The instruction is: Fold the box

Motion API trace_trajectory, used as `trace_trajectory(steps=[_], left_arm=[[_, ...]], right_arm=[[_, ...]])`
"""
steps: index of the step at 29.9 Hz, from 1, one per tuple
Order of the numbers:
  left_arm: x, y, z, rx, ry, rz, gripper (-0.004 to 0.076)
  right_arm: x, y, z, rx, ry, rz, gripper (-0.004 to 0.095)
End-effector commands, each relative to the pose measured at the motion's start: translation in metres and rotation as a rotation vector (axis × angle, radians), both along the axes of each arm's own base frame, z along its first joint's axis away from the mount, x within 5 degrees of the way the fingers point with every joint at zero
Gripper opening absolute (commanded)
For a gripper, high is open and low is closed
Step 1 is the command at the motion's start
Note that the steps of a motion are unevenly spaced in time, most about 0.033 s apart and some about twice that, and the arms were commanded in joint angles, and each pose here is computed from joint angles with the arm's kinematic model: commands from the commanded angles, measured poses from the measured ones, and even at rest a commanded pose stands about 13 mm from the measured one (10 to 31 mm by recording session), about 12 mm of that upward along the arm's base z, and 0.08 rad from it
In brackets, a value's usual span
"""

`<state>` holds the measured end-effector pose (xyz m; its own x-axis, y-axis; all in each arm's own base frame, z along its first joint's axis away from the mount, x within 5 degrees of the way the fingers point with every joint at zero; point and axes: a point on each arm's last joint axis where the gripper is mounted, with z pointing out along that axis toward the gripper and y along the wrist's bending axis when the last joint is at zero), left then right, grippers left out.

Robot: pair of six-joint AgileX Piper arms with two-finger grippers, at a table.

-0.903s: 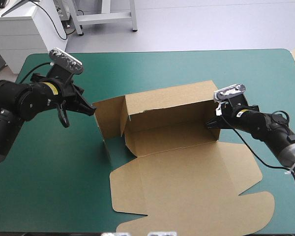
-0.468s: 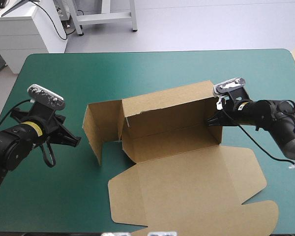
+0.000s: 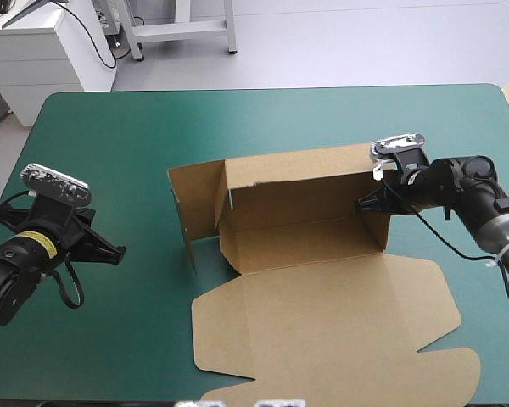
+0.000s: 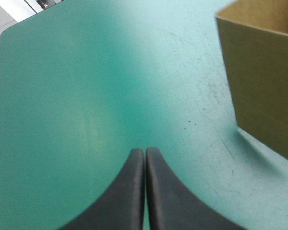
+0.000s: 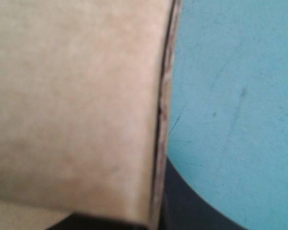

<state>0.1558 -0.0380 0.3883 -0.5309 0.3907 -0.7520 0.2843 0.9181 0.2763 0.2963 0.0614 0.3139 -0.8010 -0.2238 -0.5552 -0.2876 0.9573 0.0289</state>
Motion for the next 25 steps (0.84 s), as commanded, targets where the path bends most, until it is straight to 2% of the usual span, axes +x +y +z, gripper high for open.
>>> trace_trajectory(steps=[1, 11, 14, 16, 18, 20, 22, 25], left_arm=[[0.001, -0.001, 0.015, -0.033, -0.113, -0.015, -0.0008], [0.002, -0.002, 0.018, -0.086, -0.136, 0.000, -0.0008], [0.002, -0.002, 0.018, -0.088, -0.136, 0.001, -0.0008], [0.002, -0.002, 0.017, -0.091, -0.129, 0.005, -0.0008], [0.002, -0.002, 0.017, -0.090, -0.127, 0.006, -0.0008], [0.002, -0.002, 0.017, -0.092, -0.127, 0.006, -0.0008], [0.001, -0.002, 0.017, -0.090, -0.123, 0.007, -0.0008], [0.001, -0.002, 0.016, -0.090, -0.120, 0.008, -0.0008]], right_arm=[[0.017, 0.001, -0.003, 0.017, -0.053, -0.029, -0.0016], [0.070, 0.011, -0.023, 0.013, -0.032, -0.031, -0.0007], [0.078, 0.012, -0.017, 0.011, -0.057, -0.021, 0.0115], [0.081, 0.013, -0.009, 0.015, -0.087, -0.020, 0.0260], [0.084, 0.013, 0.003, 0.016, -0.119, -0.011, 0.0445], [0.085, 0.014, 0.015, 0.012, -0.137, -0.001, 0.0575], [0.086, 0.013, 0.032, 0.003, -0.154, 0.006, 0.0632], [0.081, 0.012, 0.056, -0.012, -0.133, 0.018, 0.0629]])
